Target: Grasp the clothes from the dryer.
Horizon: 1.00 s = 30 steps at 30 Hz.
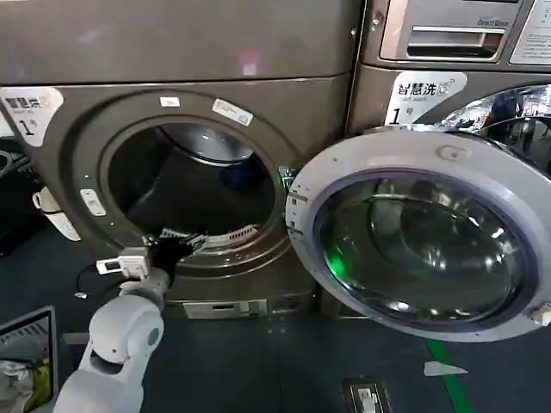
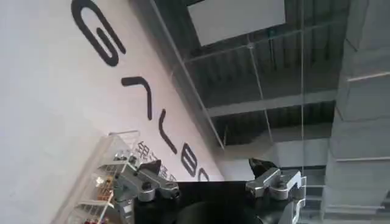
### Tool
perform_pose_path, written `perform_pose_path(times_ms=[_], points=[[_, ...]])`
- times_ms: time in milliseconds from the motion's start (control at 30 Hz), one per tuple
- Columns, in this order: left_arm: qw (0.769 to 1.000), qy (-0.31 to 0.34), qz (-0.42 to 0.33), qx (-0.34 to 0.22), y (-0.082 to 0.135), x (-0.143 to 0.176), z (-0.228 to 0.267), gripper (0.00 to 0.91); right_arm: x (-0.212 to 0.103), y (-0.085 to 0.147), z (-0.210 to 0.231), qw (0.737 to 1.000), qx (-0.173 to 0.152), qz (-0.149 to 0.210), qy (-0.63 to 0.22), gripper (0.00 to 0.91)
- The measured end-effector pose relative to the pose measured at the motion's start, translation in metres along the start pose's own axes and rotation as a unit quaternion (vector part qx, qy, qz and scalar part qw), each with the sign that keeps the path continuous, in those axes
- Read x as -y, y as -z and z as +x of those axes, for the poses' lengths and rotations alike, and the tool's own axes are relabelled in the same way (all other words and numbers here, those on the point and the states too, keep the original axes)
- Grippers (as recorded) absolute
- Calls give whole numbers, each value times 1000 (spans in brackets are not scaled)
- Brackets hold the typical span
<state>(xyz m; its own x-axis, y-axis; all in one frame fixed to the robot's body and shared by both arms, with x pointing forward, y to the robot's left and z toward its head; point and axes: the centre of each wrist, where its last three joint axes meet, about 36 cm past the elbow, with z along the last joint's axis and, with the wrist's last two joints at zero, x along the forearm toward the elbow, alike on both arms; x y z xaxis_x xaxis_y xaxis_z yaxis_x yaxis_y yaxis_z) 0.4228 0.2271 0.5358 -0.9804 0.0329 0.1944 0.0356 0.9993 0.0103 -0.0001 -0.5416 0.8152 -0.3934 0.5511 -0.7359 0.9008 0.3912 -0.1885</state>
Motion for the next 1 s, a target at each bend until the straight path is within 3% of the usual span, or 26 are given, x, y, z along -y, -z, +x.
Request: perform_pose_path(times_ms=[1000], points=[[1000,-5,-1,0,1,3,-6,907,2,2,0,1000,3,2,2,907]])
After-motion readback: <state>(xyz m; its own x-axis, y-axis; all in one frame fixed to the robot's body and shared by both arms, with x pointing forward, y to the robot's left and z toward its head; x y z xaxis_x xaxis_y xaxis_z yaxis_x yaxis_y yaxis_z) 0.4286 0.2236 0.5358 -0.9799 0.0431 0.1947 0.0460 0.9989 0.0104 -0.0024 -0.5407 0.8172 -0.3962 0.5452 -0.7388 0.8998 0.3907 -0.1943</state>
